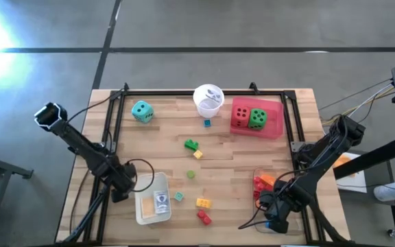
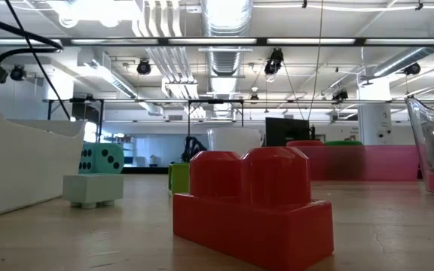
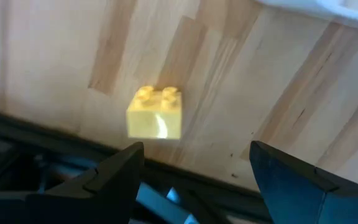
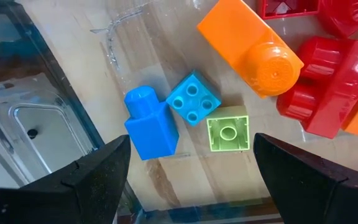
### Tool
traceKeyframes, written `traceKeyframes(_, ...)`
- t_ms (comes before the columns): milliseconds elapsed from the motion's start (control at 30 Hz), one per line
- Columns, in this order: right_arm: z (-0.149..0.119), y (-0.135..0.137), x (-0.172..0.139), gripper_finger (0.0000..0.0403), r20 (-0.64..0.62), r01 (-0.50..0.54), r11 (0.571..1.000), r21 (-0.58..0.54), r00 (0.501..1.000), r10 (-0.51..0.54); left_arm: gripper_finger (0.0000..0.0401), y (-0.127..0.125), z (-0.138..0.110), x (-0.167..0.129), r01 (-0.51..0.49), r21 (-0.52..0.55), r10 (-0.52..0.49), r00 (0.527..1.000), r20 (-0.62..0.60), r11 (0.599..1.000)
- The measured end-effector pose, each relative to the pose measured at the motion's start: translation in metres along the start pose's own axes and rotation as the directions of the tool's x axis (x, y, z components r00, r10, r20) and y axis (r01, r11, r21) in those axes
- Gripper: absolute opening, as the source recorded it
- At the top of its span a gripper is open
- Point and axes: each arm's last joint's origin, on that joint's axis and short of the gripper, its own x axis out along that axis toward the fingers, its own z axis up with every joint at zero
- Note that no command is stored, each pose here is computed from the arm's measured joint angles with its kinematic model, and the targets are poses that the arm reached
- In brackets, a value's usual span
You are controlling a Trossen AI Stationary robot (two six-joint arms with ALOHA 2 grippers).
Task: Pick & Place Toys
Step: Put the light yellow game piece into the transparent bin
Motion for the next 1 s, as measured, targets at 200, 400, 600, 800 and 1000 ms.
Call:
traceKeyframes(200, 0.000, 0.000, 0.000, 0.0334, 0.000, -0.001, 1.000, 0.028, 1.000, 0.001, 0.0294, 0.004, 0.000, 0.014, -0.003, -0.018, 0.003, 1.000, 0.011, 1.000)
traceKeyframes(400, 0.000, 0.001, 0.000, 0.0334, 0.001, -0.005, 0.999, 0.033, 1.000, 0.005, 0.0294, 0.009, -0.001, 0.021, -0.027, -0.040, 0.027, 1.000, 0.008, 0.999)
traceKeyframes(600, 0.000, 0.001, 0.000, 0.0334, 0.002, -0.006, 0.999, 0.032, 1.000, 0.006, 0.0294, 0.009, 0.000, 0.021, -0.029, -0.041, 0.029, 0.999, 0.015, 0.999)
traceKeyframes(800, 0.000, 0.001, 0.000, 0.0334, 0.002, -0.009, 0.999, 0.032, 1.000, 0.008, 0.0294, 0.003, 0.002, 0.015, 0.008, -0.034, -0.007, 0.999, 0.035, 0.999)
traceKeyframes(1000, 0.001, 0.002, 0.000, 0.0334, 0.005, -0.022, 0.999, 0.029, 1.000, 0.022, 0.0294, 0.001, 0.002, 0.012, 0.013, -0.060, -0.011, 0.999, 0.039, 0.998)
